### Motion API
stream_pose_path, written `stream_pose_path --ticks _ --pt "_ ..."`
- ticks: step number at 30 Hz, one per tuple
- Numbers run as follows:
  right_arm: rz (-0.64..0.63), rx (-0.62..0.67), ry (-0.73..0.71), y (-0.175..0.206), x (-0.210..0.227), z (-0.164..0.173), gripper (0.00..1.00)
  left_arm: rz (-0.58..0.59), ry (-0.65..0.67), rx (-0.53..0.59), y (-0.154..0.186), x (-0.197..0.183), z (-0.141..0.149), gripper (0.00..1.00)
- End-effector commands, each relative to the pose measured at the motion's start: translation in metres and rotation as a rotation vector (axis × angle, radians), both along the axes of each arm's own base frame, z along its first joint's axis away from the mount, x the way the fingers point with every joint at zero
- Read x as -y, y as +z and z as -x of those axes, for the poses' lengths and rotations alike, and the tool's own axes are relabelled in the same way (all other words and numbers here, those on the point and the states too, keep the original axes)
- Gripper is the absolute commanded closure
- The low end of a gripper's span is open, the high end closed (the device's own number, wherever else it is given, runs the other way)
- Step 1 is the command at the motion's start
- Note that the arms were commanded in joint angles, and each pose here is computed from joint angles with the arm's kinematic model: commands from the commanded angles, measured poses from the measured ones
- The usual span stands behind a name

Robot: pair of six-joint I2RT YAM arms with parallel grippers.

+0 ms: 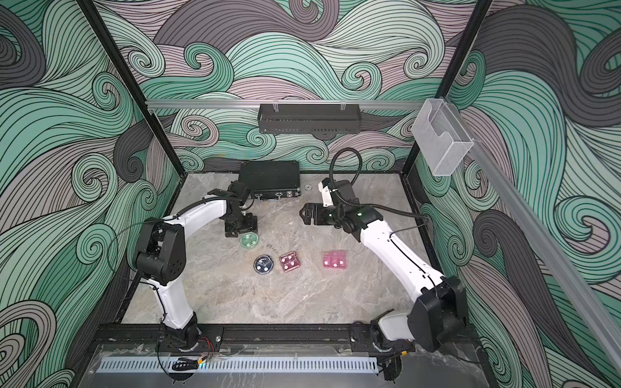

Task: Close pillboxes
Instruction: Move the pillbox to the center of the board.

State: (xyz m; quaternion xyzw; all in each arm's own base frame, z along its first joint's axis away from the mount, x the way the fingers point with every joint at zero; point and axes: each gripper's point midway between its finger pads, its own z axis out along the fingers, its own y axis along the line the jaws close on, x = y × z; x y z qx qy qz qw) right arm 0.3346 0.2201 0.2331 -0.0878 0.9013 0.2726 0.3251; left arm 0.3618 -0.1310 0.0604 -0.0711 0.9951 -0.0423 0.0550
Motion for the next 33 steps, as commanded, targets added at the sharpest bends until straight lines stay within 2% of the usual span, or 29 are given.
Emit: stream_pose_path --ticks 1,8,16,23,29,33 --pt "0.014 0.0 -0.029 0.002 0.011 0.005 0.0 -0.09 -0.028 -0.035 -0.005 -0.006 0.001 0.18" --pt "0.013 0.019 -0.051 0.007 0.021 0.009 0.0 -0.144 -0.052 -0.071 -0.021 -0.004 0.001 0.14" --pt "0.011 0.017 -0.055 0.007 0.022 0.008 0.0 -0.181 -0.064 -0.105 -0.036 -0.008 0.005 0.14" --pt "0.01 0.016 -0.056 0.007 0.023 0.009 0.0 -0.172 -0.052 -0.11 -0.037 -0.008 0.011 0.25" --pt "0.004 0.012 -0.054 0.006 0.023 0.011 0.0 -0.154 -0.02 -0.11 -0.03 -0.014 0.033 0.26" --pt "-0.012 -0.001 -0.048 0.001 0.02 0.012 0.0 -0.142 0.016 -0.127 -0.028 -0.02 0.059 0.26"
